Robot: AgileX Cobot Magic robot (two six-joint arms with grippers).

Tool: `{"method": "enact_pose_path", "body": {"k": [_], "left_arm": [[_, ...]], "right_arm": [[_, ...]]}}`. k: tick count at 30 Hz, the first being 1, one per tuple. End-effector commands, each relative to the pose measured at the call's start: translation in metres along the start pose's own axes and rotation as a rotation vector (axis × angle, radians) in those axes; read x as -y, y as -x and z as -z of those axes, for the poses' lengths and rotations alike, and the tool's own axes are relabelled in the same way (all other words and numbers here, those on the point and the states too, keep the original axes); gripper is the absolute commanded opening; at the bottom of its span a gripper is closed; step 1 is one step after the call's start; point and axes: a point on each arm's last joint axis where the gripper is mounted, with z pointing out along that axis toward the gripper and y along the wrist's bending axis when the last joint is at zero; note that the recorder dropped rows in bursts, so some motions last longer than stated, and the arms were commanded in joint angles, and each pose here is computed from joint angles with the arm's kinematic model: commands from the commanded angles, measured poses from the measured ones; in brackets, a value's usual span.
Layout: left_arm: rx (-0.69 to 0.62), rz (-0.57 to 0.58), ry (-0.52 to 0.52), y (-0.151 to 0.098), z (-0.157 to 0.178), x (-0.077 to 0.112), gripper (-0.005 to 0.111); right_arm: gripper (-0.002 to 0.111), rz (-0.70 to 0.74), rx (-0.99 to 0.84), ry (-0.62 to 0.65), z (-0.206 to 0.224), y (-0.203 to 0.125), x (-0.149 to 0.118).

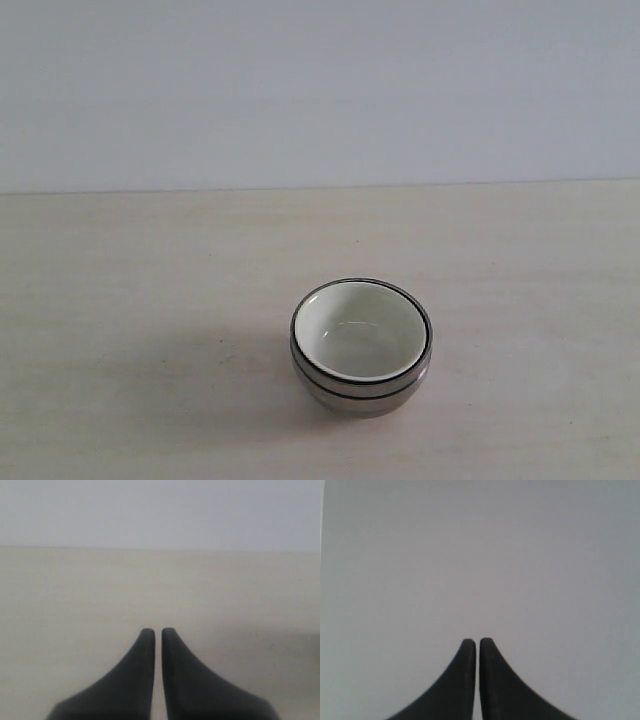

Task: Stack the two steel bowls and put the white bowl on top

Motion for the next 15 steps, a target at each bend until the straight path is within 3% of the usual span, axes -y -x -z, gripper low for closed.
{"method": "enact_pose_path", "body": {"k": [1, 6, 15], "left_arm": [[-0.002, 0.008, 0.001, -0.001, 0.000, 0.000, 0.004], [-0.002, 0.008, 0.001, -0.001, 0.000, 0.000, 0.004], [-0.002, 0.008, 0.001, -0.001, 0.000, 0.000, 0.004]], "right_arm": [[0.000, 0.018, 0.034, -0.042, 0.006, 0.003, -0.001], [0.000, -0.001, 0.119, -0.076, 0.022, -0.005, 0.002], [0.000, -0.026, 0.028, -0.136, 0.015, -0.054, 0.013]]}}
